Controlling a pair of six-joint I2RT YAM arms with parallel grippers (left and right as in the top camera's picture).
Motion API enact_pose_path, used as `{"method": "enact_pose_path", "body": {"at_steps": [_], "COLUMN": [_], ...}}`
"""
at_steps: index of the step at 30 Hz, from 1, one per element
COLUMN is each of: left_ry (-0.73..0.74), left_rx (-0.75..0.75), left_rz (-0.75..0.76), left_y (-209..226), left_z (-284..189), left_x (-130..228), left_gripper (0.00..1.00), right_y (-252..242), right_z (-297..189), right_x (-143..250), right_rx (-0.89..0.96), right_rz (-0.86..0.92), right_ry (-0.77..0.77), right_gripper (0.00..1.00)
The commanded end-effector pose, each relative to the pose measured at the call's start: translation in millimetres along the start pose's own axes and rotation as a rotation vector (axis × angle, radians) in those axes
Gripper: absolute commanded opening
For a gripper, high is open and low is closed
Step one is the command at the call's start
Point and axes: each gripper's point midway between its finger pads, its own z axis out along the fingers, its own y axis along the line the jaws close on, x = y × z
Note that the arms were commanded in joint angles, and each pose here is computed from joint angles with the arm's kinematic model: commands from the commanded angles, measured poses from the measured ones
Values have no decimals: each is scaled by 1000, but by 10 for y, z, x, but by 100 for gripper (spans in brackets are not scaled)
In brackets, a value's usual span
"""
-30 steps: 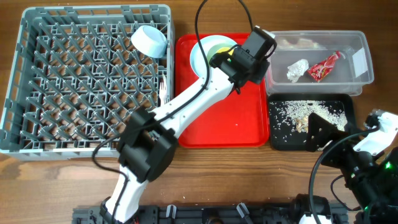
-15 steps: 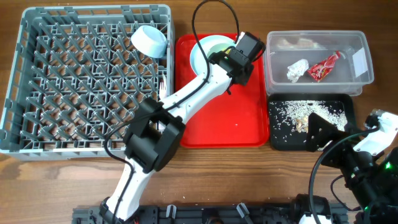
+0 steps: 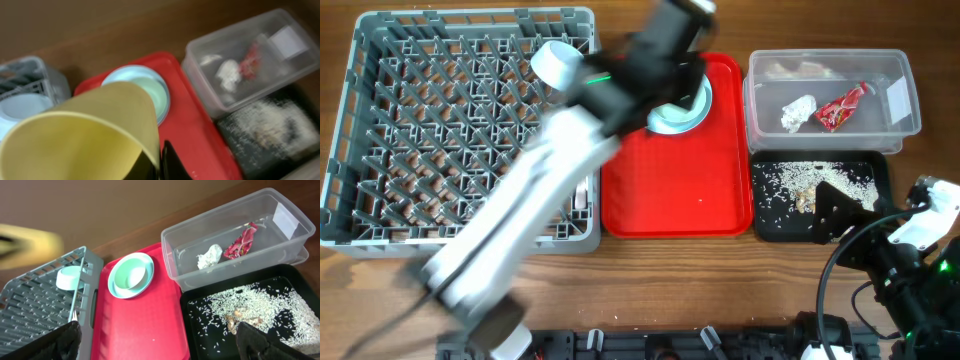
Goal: Sort waste into correct bins and load items into the dishwasher rack
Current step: 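Carry the yellow cup left and set it in the dish rack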
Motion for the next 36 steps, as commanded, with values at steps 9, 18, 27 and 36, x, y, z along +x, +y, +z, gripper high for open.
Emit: {"method": "enact_pose_path", "body": {"at_steps": [9,18,27,36], "left_ry": [375,191,88,6], "left_rx": [805,991,796,850], "left_rz": [-240,-745,-968,-1081], "left_y": [122,896,1602,1640], "left_z": [-1023,-486,-297,-386], "left_x": [1086,2030,2690,2503], "left_gripper": [4,4,4,8], "right_y": [-17,-17,-17,-18], "right_z": [-15,-14,-14,-14], "right_x": [-25,-25,-25,-25], "right_rx": [12,12,12,12], "right_rz": [-11,-11,-11,-10], "right_ry": [-14,-13,-13,-13], "right_gripper": [100,100,100,100]}}
